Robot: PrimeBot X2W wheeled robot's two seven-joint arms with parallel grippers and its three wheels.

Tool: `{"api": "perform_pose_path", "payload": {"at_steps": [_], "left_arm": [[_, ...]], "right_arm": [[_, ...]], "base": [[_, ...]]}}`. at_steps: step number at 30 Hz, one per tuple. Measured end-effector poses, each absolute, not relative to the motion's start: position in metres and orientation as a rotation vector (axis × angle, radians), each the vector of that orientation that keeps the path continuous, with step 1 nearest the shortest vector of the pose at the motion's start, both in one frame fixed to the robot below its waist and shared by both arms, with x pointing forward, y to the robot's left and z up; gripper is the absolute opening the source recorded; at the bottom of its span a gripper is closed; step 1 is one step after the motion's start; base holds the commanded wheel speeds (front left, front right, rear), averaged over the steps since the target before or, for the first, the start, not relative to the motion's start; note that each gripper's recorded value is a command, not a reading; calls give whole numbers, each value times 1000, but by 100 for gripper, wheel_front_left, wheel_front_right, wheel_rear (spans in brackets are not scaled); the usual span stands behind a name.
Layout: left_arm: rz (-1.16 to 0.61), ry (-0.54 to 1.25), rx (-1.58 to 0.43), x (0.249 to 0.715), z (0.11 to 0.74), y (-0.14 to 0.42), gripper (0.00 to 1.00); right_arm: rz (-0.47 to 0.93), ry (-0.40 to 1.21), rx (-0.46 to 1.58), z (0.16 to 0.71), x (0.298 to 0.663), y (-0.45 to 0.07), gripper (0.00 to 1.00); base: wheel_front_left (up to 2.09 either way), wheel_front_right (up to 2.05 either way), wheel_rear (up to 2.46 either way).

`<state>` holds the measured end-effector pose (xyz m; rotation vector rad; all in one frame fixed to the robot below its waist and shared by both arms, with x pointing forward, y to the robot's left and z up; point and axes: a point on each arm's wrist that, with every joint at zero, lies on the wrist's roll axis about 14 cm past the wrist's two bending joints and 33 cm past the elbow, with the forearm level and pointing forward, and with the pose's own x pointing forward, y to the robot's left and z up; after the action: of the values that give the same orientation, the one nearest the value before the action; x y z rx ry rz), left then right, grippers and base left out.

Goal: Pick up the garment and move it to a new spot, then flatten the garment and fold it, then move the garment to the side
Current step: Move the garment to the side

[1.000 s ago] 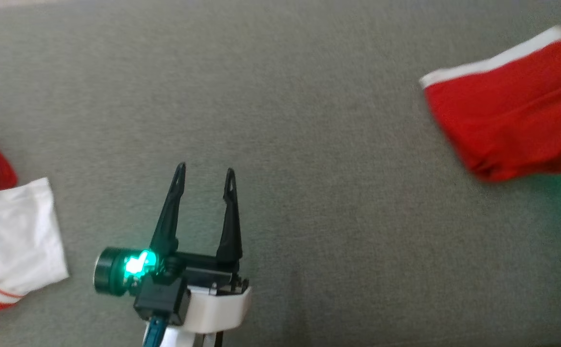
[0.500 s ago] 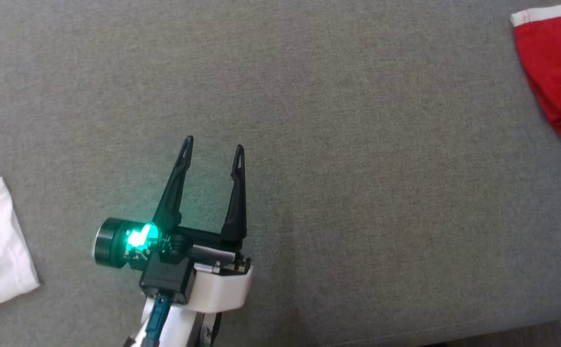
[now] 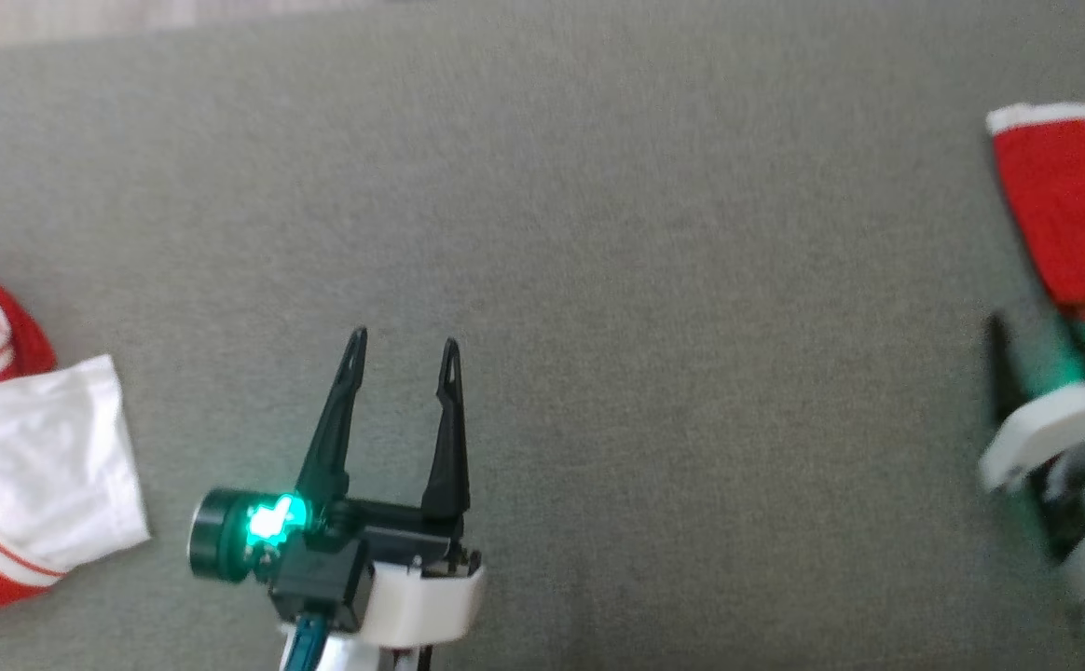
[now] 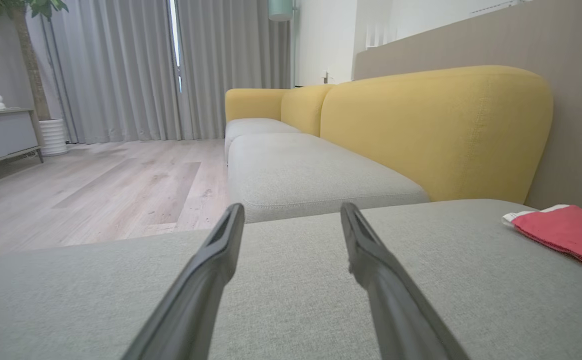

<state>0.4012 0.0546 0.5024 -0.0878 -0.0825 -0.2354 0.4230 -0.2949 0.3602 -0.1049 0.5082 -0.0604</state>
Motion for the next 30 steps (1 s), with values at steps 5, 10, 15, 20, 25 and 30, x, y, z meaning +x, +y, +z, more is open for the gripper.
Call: {"api": "perform_pose_path", "payload": {"at_steps": [5, 10, 15, 20, 25, 30], "left_arm": [[-194, -119, -94, 375, 521, 67, 100], [-137, -123, -105, 350, 526, 83, 100], [-56, -102, -116, 327, 520, 106, 100], [28, -115, -80, 309, 519, 132, 100], [32, -153, -71, 297, 527, 138, 100], [38, -103, -67, 281, 509, 143, 100]], "right_arm": [[48, 435, 38, 369, 407, -220, 100], [171, 344, 100, 393, 390, -161, 100], [251, 228, 140, 425, 375, -126, 100], [301, 34, 196, 482, 363, -102, 100], [267, -43, 174, 500, 339, -116, 100], [208, 48, 147, 468, 303, -135, 100]], "base": [[0, 0, 0], [0, 0, 0], [0, 0, 0], [0, 0, 0], [0, 0, 0], [0, 0, 0]]}}
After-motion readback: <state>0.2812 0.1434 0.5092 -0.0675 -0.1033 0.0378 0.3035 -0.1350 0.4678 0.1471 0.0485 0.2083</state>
